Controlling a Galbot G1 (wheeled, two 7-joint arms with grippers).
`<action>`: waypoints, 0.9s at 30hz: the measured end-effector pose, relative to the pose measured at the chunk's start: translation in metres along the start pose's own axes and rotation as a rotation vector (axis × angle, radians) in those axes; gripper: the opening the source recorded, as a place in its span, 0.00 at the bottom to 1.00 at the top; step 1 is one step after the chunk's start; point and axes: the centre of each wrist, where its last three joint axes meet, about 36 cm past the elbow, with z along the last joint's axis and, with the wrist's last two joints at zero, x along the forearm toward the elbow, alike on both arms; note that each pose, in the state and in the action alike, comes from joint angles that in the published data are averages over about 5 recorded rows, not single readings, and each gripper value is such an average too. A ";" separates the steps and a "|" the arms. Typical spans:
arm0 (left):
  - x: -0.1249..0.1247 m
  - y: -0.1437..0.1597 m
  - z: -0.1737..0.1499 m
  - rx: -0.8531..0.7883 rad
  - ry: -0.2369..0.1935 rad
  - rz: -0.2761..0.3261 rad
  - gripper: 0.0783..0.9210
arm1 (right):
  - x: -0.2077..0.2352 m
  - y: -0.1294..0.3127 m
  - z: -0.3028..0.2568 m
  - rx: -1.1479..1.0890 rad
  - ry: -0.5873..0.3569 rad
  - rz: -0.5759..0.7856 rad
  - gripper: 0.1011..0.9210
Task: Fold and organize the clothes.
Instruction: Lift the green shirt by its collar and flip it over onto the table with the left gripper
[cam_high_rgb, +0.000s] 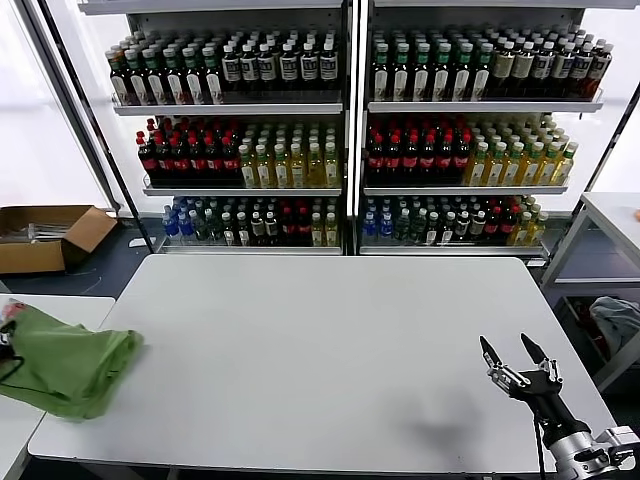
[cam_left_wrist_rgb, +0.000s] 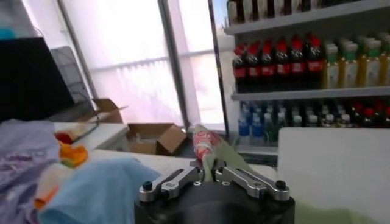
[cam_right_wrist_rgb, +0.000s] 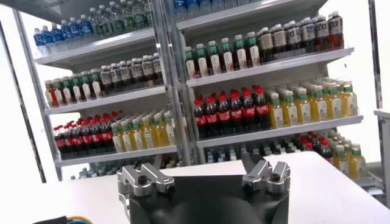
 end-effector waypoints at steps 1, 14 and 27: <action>0.002 0.001 -0.005 -0.005 -0.010 -0.004 0.08 | 0.000 0.000 0.001 0.000 0.001 0.000 0.88; 0.043 -0.117 -0.001 0.000 -0.021 0.180 0.08 | 0.005 -0.001 -0.001 0.009 0.003 0.004 0.88; 0.112 -0.278 0.030 0.257 0.112 0.481 0.08 | 0.016 -0.002 -0.008 0.029 0.014 0.023 0.88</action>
